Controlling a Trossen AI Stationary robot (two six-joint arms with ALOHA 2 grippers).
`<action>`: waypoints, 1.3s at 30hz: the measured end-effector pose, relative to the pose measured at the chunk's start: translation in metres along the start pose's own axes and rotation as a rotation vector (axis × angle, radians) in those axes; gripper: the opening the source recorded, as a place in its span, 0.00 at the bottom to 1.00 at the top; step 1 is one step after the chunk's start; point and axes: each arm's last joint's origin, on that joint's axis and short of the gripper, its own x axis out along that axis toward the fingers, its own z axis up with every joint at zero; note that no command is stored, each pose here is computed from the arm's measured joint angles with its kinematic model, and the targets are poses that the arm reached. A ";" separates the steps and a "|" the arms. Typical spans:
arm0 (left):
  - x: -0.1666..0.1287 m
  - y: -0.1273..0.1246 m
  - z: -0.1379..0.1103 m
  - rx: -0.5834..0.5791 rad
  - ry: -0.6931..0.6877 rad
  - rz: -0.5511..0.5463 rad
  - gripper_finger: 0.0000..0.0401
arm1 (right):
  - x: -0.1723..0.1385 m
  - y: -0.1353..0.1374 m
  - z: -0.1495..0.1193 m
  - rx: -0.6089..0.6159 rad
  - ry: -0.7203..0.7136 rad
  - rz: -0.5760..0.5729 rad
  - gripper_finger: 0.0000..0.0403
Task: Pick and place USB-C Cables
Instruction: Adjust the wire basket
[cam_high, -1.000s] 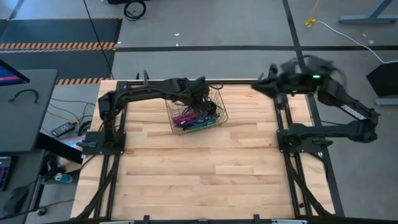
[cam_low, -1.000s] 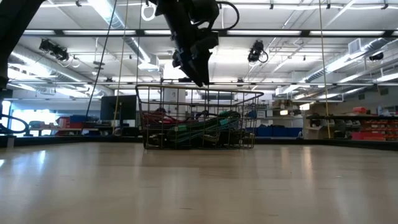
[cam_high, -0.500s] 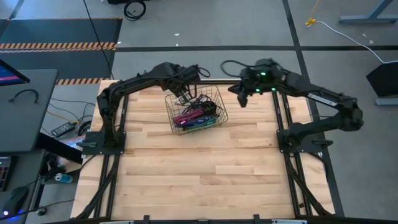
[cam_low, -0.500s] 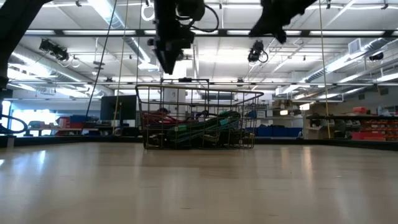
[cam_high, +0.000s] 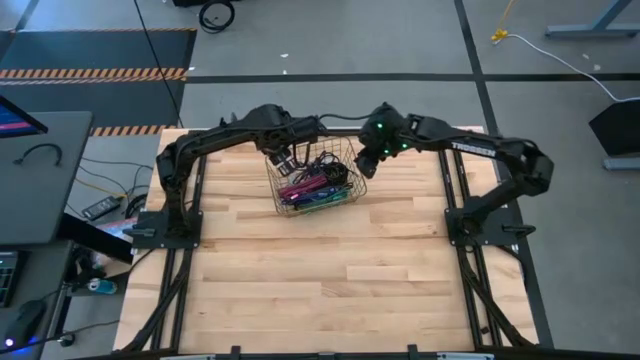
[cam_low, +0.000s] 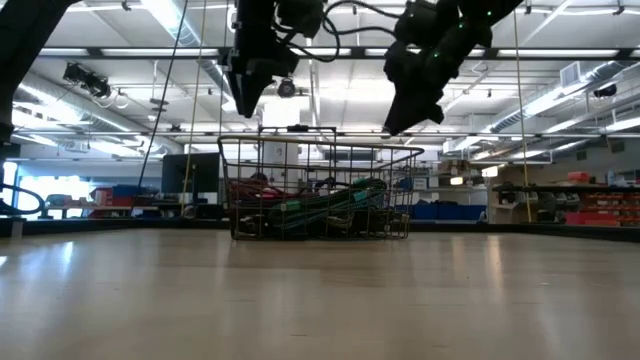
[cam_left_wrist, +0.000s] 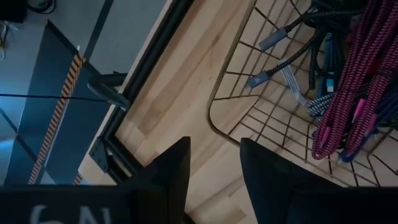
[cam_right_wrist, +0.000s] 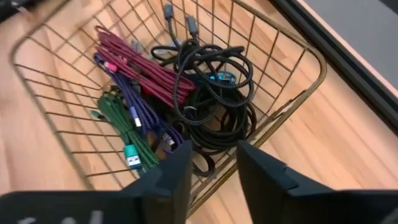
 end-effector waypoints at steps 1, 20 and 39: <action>0.000 0.000 0.000 0.000 -0.001 0.000 0.36 | 0.003 -0.001 0.000 0.003 0.007 -0.009 0.34; 0.001 0.000 0.000 -0.001 0.000 0.000 0.36 | 0.041 -0.021 -0.007 0.087 0.126 -0.131 0.45; 0.001 0.000 0.001 -0.002 -0.003 -0.001 0.36 | 0.043 -0.009 -0.016 0.169 0.213 -0.109 0.21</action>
